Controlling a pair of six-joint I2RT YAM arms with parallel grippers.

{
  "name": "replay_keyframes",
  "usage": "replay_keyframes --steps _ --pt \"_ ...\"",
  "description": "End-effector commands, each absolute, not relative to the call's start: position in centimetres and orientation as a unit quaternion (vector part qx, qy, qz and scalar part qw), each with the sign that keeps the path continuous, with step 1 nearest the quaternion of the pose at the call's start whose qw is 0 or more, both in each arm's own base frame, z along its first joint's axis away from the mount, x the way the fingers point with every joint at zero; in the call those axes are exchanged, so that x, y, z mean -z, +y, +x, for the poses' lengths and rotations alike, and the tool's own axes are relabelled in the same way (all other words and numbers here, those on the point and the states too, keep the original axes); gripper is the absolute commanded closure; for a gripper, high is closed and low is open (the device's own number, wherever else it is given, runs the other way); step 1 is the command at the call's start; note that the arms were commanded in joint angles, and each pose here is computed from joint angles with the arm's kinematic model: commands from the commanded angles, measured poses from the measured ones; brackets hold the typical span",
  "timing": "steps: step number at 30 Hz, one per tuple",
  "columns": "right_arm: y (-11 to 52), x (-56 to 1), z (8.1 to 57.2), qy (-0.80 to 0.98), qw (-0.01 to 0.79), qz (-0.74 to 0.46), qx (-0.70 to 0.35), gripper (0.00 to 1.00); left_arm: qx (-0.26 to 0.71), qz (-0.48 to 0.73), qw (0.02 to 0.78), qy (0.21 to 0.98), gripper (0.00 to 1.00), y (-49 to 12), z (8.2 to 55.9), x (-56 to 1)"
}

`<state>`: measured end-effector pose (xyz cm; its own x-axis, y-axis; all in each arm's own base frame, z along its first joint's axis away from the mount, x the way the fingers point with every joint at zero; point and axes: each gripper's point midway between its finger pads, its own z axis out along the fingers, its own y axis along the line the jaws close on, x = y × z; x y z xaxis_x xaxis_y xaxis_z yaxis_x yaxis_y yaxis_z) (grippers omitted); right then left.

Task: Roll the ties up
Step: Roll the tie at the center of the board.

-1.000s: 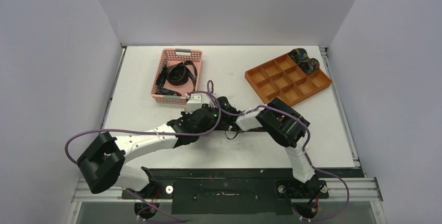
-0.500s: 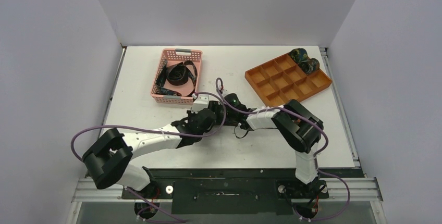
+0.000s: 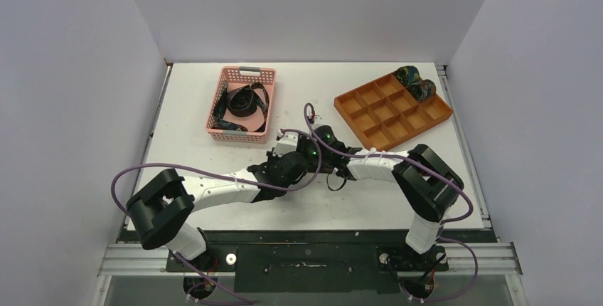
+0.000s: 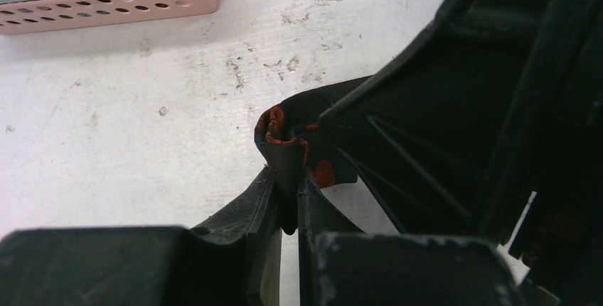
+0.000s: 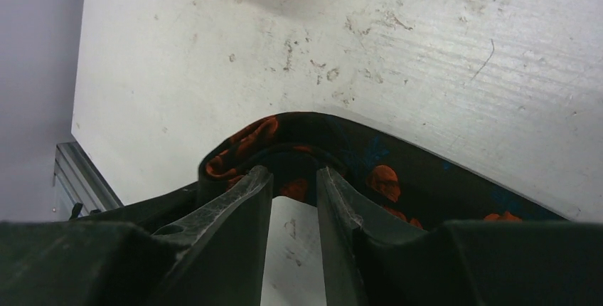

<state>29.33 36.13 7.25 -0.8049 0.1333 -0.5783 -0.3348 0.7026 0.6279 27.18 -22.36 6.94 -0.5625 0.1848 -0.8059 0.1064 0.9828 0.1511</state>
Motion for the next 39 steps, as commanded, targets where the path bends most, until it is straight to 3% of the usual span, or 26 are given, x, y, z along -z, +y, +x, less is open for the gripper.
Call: replay_keyframes --steps 1,4,16,32,39 --pt "36.7 -7.5 29.6 0.863 0.310 -0.061 -0.394 0.66 -0.033 0.033 0.486 0.873 1.00 -21.7 27.5 -8.7" --pt "36.4 -6.7 29.3 0.869 0.305 -0.063 -0.383 0.62 -0.027 0.022 0.486 0.873 1.00 -21.5 27.3 -8.3" --pt "37.5 -3.1 28.0 0.889 0.252 -0.079 -0.373 0.63 -0.012 -0.032 0.488 0.872 1.00 -20.3 26.7 -7.7" --pt "38.9 -4.4 28.3 0.875 0.253 -0.086 -0.403 0.88 0.114 -0.198 0.467 0.854 1.00 -17.3 26.1 -6.3" --pt "38.4 -7.0 30.2 0.869 0.304 -0.095 -0.377 0.75 0.208 -0.281 0.467 0.812 1.00 -15.7 26.3 -6.5"
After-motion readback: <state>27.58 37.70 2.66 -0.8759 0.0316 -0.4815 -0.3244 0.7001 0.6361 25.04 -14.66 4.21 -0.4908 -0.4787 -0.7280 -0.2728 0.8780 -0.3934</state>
